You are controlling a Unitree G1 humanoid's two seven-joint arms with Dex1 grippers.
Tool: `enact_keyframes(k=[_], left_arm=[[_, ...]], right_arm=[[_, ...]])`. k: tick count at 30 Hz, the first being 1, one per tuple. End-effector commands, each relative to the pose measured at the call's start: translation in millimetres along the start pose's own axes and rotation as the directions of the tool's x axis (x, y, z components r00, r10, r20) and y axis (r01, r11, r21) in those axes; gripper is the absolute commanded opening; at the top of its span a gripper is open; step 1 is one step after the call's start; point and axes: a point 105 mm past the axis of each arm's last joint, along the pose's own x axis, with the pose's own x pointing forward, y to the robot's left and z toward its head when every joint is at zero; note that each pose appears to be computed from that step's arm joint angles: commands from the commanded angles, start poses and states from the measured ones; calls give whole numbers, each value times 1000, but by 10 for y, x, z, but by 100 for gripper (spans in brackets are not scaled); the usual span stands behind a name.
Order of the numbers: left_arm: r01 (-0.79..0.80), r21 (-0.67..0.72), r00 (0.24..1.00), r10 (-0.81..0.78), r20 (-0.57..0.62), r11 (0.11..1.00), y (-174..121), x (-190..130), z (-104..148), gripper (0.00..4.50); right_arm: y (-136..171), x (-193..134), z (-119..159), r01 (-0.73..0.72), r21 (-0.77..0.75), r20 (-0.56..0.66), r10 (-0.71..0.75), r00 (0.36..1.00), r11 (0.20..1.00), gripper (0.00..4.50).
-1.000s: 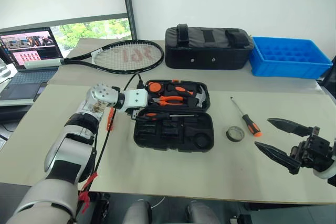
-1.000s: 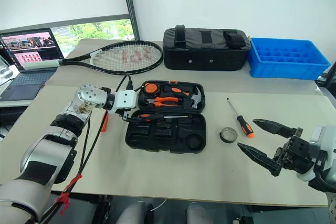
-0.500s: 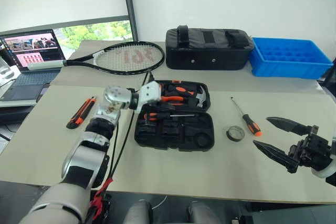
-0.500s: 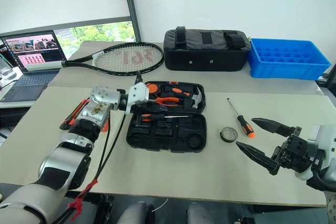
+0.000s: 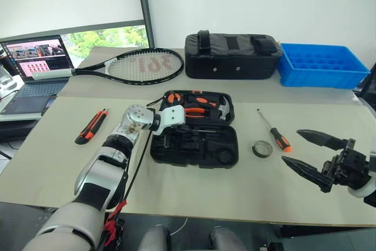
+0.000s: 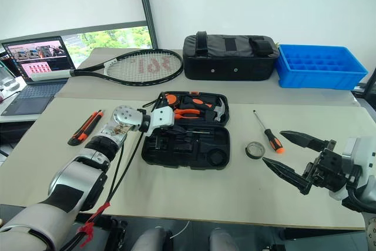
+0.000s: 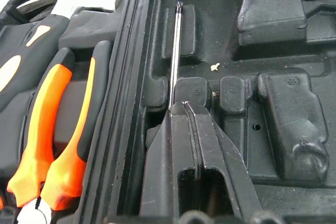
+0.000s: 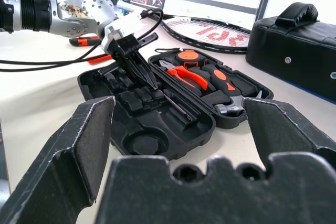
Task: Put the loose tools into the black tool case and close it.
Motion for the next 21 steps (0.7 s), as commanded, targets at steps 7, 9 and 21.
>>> enact_keyframes(k=[7,9,21], left_arm=[[-42,-183,935,103,340,982,237,-307,478,2],[-20,-188,908,96,407,982,252,-457,643,65],[147,-184,925,-69,373,972,-314,-1144,1003,447]], right_arm=[[-515,-5,-458,219,-78,-338,-233,912,973,450],[-675,-22,-575,280,-72,-379,-286,880,957,450],[-1172,184,-1009,353,27,-539,-284,793,935,450]])
